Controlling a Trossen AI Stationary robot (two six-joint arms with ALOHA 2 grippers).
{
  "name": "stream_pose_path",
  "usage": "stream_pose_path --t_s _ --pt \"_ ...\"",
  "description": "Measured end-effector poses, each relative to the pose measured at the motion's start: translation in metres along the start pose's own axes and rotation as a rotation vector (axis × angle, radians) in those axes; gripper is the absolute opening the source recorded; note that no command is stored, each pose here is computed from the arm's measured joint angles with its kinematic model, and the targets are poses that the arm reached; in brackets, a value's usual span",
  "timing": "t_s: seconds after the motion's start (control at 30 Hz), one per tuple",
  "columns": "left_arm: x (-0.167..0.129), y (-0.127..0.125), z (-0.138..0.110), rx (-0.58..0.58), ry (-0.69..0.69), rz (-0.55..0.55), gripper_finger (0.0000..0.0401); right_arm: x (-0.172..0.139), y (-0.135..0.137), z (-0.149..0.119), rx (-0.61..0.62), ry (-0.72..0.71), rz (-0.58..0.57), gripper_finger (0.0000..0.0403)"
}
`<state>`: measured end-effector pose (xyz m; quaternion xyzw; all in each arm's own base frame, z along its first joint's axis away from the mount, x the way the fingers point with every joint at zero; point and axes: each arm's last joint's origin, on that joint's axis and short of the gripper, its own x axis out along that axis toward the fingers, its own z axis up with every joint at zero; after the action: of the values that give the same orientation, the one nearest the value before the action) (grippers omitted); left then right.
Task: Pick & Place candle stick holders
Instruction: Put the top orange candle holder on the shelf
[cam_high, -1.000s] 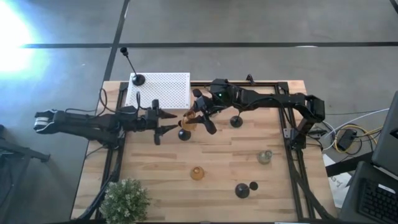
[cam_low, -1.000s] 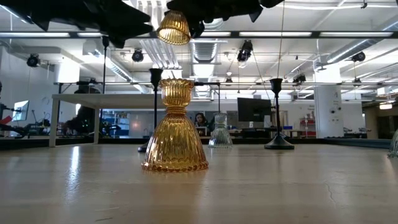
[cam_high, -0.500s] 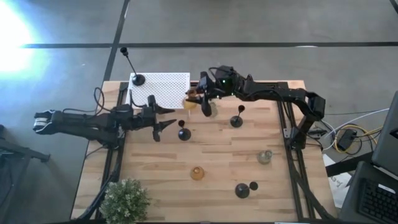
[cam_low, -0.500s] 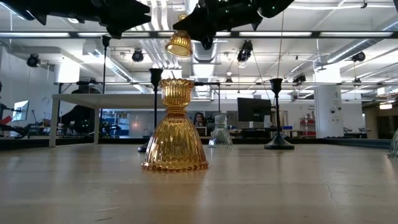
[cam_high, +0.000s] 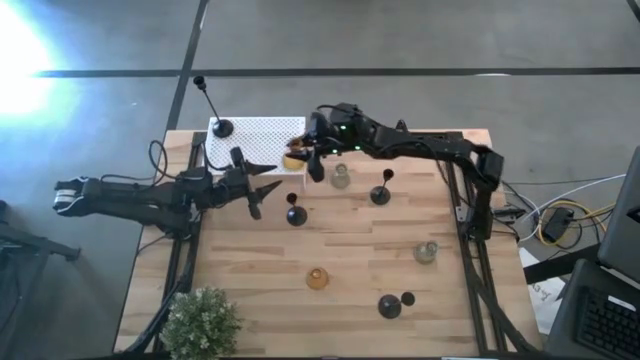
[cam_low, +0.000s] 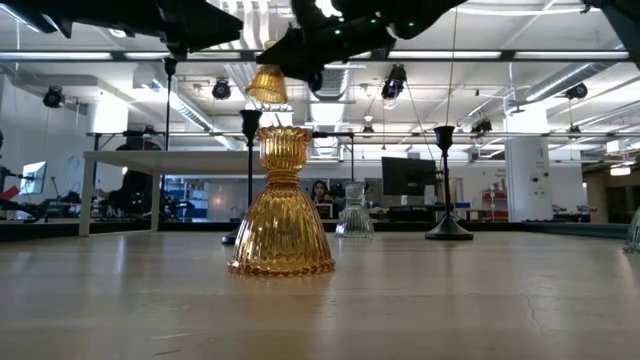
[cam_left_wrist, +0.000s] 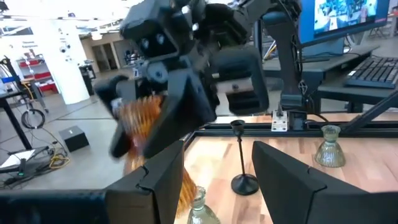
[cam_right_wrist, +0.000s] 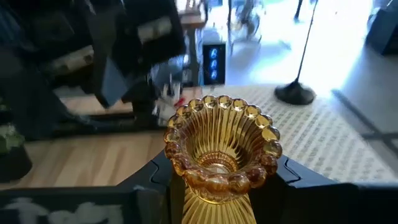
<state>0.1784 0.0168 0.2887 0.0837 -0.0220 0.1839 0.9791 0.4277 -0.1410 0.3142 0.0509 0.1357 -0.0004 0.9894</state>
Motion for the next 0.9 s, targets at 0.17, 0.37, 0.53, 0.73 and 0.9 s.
stream_pose_path --t_s 0.17,0.37,0.53,0.73,0.9 --pt "-0.005 0.004 0.003 0.0 -0.013 0.052 0.0195 0.028 -0.01 0.008 0.007 0.033 -0.001 0.012" --pt "-0.016 0.008 0.006 -0.012 -0.006 0.071 0.0195 0.053 -0.032 0.007 0.019 0.051 -0.026 0.012" --pt "-0.024 0.01 0.003 -0.026 -0.004 0.07 0.0195 0.068 -0.048 -0.012 0.034 0.1 -0.043 0.012" --pt "-0.03 0.012 0.0 -0.034 -0.02 0.073 0.0195 0.074 -0.052 -0.019 -0.02 0.107 -0.071 0.012" --pt "-0.033 0.013 0.0 -0.043 -0.031 0.075 0.0195 0.073 -0.057 -0.02 0.016 0.111 -0.128 0.012"
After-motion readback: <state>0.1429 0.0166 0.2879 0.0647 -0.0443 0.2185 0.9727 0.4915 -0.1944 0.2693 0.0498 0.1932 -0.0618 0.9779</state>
